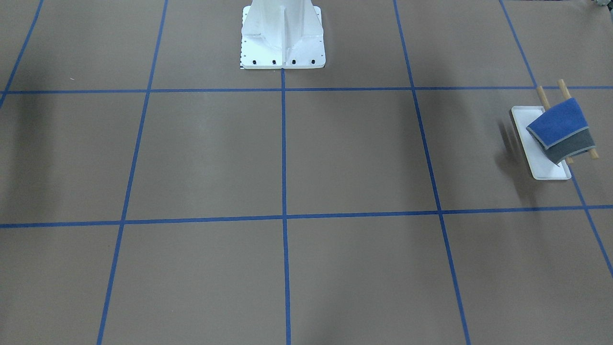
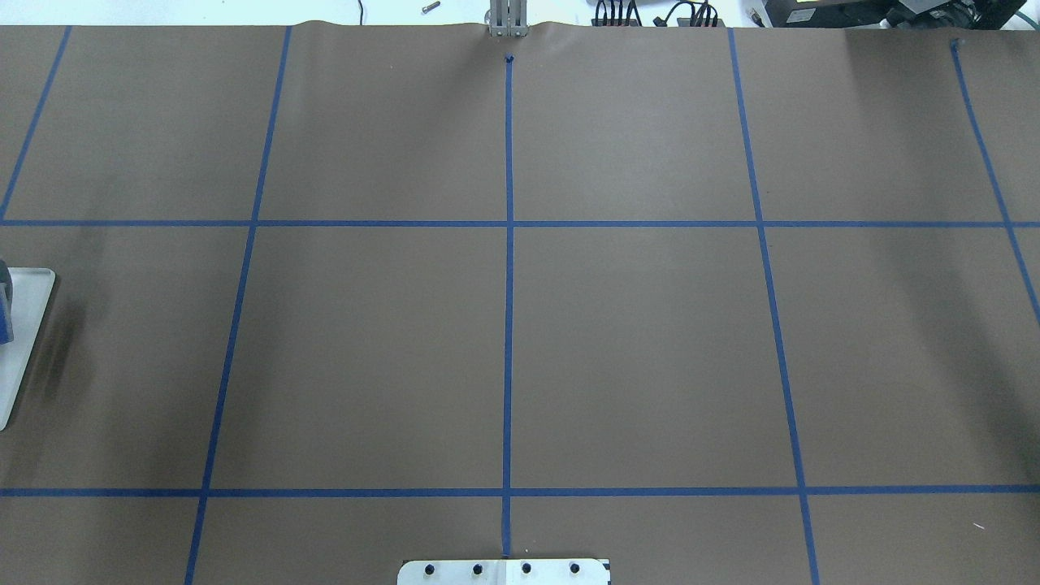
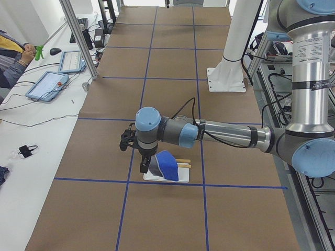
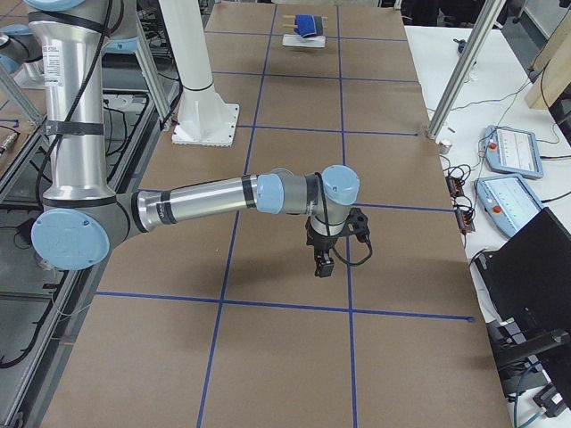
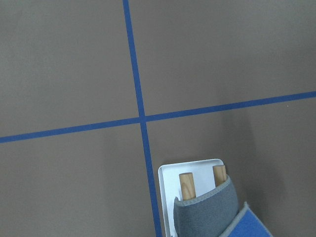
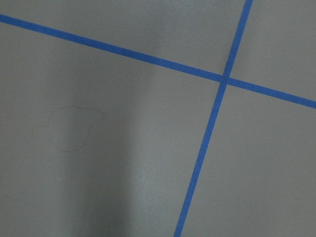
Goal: Hang towel on rack
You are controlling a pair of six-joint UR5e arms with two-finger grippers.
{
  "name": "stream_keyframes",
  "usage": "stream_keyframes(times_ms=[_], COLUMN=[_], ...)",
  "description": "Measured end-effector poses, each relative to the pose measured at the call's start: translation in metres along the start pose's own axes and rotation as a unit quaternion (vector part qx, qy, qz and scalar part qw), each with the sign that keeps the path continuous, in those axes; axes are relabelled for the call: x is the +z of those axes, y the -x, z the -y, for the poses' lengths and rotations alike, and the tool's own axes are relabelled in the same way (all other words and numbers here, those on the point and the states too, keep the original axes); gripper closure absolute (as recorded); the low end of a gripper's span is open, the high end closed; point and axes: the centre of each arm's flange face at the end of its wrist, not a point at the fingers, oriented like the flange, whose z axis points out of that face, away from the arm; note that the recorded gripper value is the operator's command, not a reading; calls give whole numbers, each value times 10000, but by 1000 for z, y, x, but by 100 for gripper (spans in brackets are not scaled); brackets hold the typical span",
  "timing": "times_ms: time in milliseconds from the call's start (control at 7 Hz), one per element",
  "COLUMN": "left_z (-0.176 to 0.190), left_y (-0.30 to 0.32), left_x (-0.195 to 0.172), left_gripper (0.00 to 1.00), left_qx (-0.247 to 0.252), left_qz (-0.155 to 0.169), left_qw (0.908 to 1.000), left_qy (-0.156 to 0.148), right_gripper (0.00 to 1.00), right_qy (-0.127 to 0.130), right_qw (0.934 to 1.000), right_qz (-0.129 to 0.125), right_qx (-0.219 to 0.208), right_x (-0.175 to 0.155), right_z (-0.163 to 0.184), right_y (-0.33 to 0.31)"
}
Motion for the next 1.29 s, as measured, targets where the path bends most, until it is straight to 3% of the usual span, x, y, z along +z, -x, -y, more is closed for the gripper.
stream_keyframes(times_ms=[571, 1000, 1286], left_z=[18, 19, 19], left_y=[-41, -40, -38], left_x=[-37, -34, -32], left_gripper=[2, 2, 2], left_qx=[-52, -117, -149], left_qz=[-173, -174, -192], left_qw=[9997, 9997, 9997], left_qy=[-163, -119, -89], right_gripper=[0, 0, 0], right_qy=[-113, -211, -274], right_qw=[9999, 9997, 9993], right_qz=[-5, 16, 224], right_qx=[-52, -132, -80], right_x=[1, -7, -10], right_z=[-3, 3, 0], right_y=[1, 7, 6])
